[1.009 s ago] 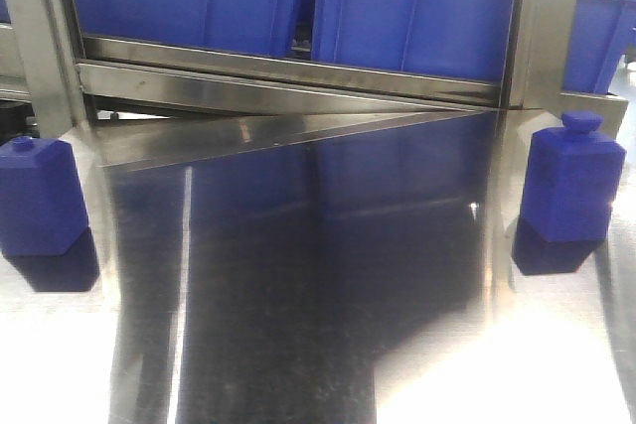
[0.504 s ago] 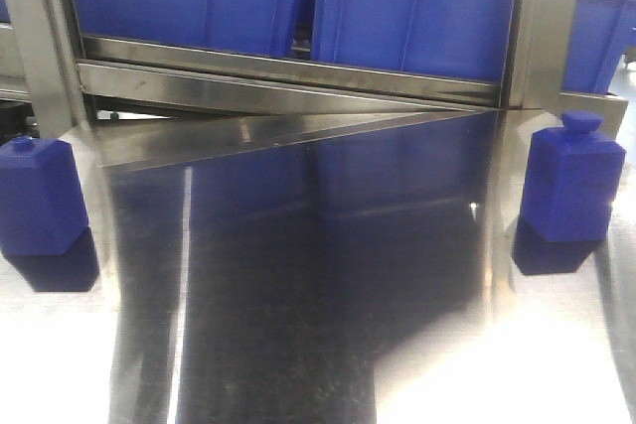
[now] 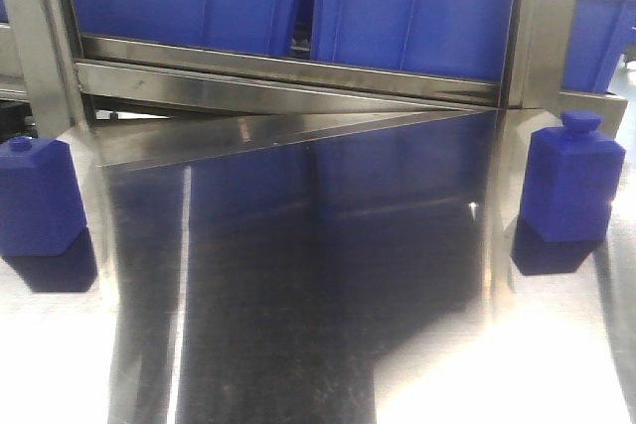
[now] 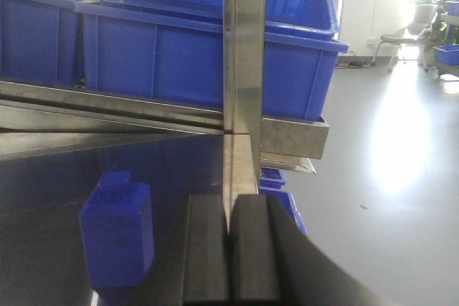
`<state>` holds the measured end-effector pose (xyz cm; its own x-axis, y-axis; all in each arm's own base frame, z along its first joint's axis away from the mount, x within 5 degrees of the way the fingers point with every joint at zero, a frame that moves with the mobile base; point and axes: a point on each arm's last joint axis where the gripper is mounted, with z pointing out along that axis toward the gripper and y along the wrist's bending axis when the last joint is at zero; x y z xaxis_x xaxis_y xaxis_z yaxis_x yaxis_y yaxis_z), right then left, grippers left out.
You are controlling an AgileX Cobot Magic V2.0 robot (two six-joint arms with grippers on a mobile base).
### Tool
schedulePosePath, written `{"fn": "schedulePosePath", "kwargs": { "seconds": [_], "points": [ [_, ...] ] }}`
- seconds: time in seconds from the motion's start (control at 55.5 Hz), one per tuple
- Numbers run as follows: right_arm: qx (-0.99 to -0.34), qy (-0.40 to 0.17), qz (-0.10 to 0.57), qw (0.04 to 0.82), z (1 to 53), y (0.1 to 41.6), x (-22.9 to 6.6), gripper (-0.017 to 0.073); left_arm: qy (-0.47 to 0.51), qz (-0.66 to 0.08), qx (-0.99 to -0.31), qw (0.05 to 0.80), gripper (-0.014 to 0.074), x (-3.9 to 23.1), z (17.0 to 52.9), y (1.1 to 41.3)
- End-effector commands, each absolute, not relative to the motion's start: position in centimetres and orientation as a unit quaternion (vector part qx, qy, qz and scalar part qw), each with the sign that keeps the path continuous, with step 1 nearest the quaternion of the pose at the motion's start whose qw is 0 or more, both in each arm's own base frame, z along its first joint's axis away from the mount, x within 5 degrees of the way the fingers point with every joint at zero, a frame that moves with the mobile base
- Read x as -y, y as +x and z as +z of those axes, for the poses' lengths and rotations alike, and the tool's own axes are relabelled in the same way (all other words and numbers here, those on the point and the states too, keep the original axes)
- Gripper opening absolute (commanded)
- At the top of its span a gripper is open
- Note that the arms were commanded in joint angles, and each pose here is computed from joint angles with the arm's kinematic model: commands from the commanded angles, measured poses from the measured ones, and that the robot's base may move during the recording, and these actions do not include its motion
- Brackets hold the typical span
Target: Pick and sort blue part to right shelf
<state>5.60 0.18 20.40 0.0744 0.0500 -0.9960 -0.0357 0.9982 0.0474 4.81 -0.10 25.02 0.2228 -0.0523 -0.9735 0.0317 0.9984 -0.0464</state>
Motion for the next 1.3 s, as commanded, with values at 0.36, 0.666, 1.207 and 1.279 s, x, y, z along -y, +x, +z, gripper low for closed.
{"fn": "schedulePosePath", "kwargs": {
  "seconds": [0.36,0.666,1.207,1.279],
  "points": [
    [-0.637,0.003,0.026,0.77,21.6,5.4,-0.1,0.0058,-0.022,-0.088,-0.752,0.653,0.0135,0.9,36.3,6.2],
    [-0.637,0.003,0.026,0.77,21.6,5.4,-0.1,0.0058,0.017,-0.155,-0.831,0.534,0.051,2.6,35.2,11.3],
    [-0.637,0.003,0.026,0.77,21.6,5.4,-0.1,0.0058,0.102,-0.173,-0.916,0.346,0.0662,5.4,34.5,23.3],
    [-0.637,0.003,0.026,0.77,21.6,5.4,-0.1,0.0058,0.128,-0.157,-0.924,0.326,0.0662,6.1,34.0,24.9]
  ]
}}
